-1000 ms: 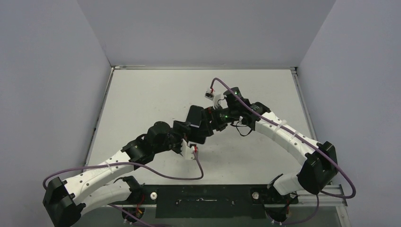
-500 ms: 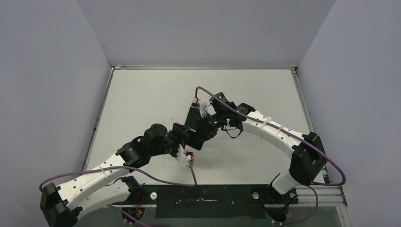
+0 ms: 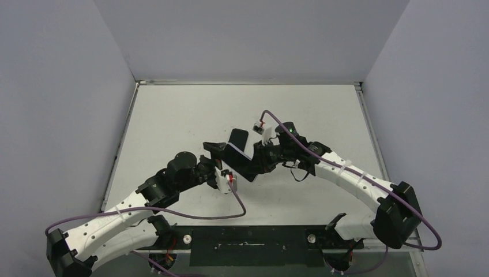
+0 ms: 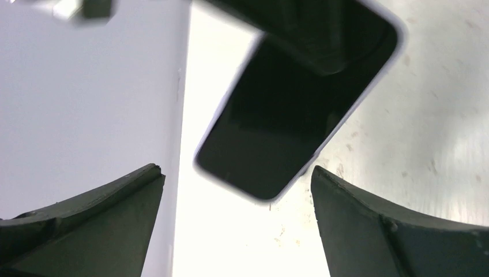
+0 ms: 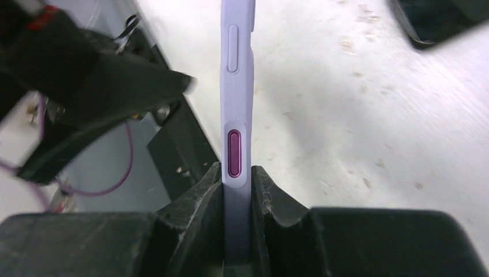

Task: Take the phone out of the phone case
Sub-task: Adjust the phone.

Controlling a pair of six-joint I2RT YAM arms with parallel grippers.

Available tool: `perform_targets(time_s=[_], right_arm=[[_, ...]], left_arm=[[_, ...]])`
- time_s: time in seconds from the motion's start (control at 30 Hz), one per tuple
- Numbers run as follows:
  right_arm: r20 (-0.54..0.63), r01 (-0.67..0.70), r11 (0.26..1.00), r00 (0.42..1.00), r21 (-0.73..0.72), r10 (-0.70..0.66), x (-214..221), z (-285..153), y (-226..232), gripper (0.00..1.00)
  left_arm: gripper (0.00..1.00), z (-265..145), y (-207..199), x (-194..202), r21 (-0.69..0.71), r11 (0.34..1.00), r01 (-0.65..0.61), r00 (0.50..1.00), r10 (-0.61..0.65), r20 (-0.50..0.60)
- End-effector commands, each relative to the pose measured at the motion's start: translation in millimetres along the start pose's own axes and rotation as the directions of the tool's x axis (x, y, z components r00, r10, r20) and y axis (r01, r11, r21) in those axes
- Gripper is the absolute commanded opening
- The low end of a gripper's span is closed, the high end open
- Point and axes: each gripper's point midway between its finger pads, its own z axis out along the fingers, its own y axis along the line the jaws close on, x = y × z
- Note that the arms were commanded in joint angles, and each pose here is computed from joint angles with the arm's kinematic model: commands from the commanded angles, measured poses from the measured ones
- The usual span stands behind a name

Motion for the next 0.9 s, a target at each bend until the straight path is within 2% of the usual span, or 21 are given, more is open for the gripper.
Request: perform_targets(time_s=[0.0, 0.07, 0.17, 0.33, 0.37, 0.4, 0.43, 0.53, 0.63, 0.73, 0.87], right_arm=[[0.31, -0.044, 0.997, 0.95, 0.066, 0.021, -47.9, -28.8, -15.8, 0.0], [0.399, -0.071, 0.994, 0.916, 0.083, 0.032, -54.5, -45.2, -21.4, 0.0], [0.494, -0.097, 0.99, 0.869, 0.102, 0.034, -57.7, -61.1, -28.6, 0.0], [0.615, -0.137, 0.987, 0.787, 0.081, 0.059, -59.0, -77.5, -30.2, 0.0], [0.635, -0.145, 0.987, 0.769, 0.064, 0.072, -58.2, -79.5, -29.8, 0.0], [0.655, -0.155, 0.987, 0.75, 0.041, 0.09, -57.3, -81.0, -29.0, 0.0], [0.676, -0.156, 0.988, 0.729, 0.012, 0.107, -56.3, -82.3, -27.3, 0.0], [0.716, -0.179, 0.979, 0.67, -0.101, 0.196, -52.2, -83.9, -22.6, 0.0], [0.729, -0.149, 0.968, 0.637, -0.2, 0.248, -48.3, -83.9, -13.8, 0.0], [0.734, -0.117, 0.961, 0.625, -0.25, 0.267, -47.3, -85.5, -6.6, 0.0], [0.736, -0.092, 0.957, 0.621, -0.275, 0.271, -49.3, -88.6, 0.3, 0.0]], left_arm=[[0.97, -18.5, 67.7, -13.9, -0.309, 0.883, 0.353, 0.935, -0.341, 0.094], [0.97, -21.4, 74.8, -16.1, -0.336, 0.803, 0.493, 0.869, -0.474, 0.141], [0.97, -23.4, 81.9, -14.6, -0.364, 0.619, 0.696, 0.708, -0.674, 0.209], [0.97, -5.5, 77.0, -22.4, -0.282, 0.408, 0.868, 0.475, -0.848, 0.237], [0.97, -1.0, 76.0, -23.4, -0.262, 0.346, 0.901, 0.41, -0.877, 0.249], [0.97, 4.1, 75.2, -26.0, -0.23, 0.255, 0.939, 0.314, -0.908, 0.277], [0.97, 8.5, 74.8, -27.6, -0.194, 0.19, 0.962, 0.243, -0.922, 0.301], [0.97, 16.1, 81.8, -35.4, -0.04, 0.004, 0.999, 0.02, -0.915, 0.403], [0.97, 17.4, 89.2, -38.8, 0.107, -0.142, 0.984, -0.175, -0.872, 0.457], [0.97, 19.7, 97.2, -50.3, 0.221, -0.181, 0.958, -0.267, -0.846, 0.462], [0.97, 26.0, 101.7, -59.9, 0.291, -0.219, 0.932, -0.332, -0.838, 0.433]])
